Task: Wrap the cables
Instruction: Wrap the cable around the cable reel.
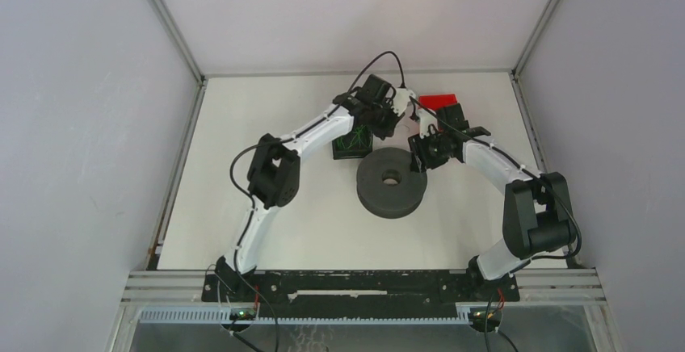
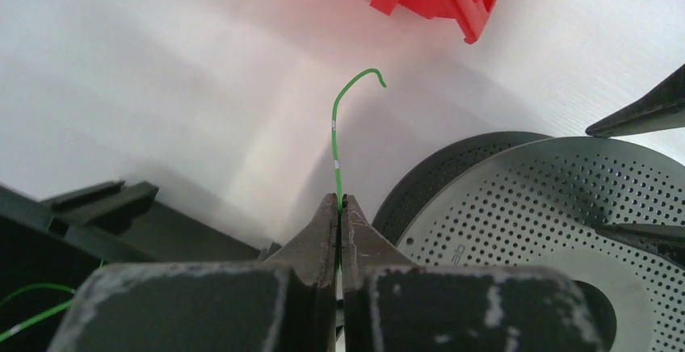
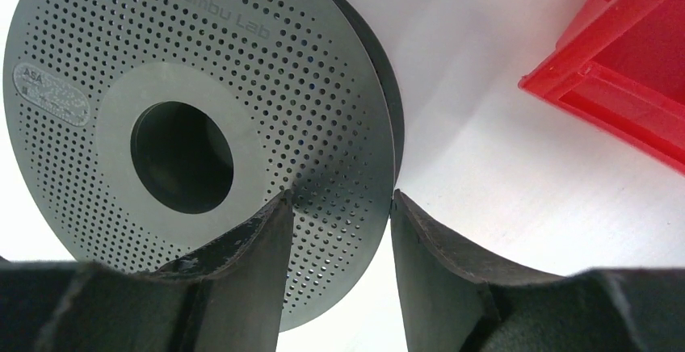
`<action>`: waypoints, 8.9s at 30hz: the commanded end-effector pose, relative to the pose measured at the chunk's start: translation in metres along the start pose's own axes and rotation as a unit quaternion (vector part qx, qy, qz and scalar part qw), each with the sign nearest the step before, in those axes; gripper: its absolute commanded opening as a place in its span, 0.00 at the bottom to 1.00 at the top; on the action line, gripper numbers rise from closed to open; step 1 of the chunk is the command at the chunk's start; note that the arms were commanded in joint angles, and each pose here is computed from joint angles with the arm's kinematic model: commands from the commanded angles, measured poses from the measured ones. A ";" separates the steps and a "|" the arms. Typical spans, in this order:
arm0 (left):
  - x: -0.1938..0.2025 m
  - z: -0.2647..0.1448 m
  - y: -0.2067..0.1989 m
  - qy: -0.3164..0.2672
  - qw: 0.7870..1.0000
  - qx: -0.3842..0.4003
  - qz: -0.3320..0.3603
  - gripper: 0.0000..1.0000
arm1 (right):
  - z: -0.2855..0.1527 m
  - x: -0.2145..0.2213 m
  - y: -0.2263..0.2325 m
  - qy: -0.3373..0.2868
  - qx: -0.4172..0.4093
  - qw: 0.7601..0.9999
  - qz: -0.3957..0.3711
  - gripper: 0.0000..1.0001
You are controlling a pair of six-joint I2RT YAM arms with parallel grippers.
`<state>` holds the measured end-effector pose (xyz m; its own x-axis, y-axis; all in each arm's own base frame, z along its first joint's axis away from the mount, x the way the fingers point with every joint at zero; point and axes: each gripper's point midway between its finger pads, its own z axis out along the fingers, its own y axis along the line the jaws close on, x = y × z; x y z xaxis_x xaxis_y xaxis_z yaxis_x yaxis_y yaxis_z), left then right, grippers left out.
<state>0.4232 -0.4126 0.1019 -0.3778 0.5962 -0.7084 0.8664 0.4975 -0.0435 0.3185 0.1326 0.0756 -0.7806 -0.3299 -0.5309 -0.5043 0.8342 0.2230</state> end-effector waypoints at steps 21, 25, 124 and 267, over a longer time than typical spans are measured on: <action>-0.029 0.009 -0.053 -0.046 0.989 0.120 0.071 0.00 | -0.041 -0.089 -0.030 -0.235 -0.108 0.959 -0.114 0.56; -0.032 0.005 -0.059 -0.056 0.985 0.151 0.059 0.00 | -0.035 -0.087 -0.028 -0.250 -0.135 0.948 -0.145 0.56; 0.127 -0.069 0.019 -0.097 0.950 0.002 -0.297 0.53 | -0.042 -0.018 0.016 -0.112 -0.076 0.991 -0.001 0.57; -0.007 -0.047 -0.015 -0.059 0.994 0.085 -0.023 0.00 | -0.046 -0.052 0.000 -0.172 -0.073 0.981 -0.057 0.52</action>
<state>0.3967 -0.3754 0.1245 -0.4462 0.4879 -0.7503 0.8528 0.4859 -0.1912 0.3059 0.1244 0.1024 -0.7119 -0.2534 -0.6550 -0.5632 0.7631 0.3169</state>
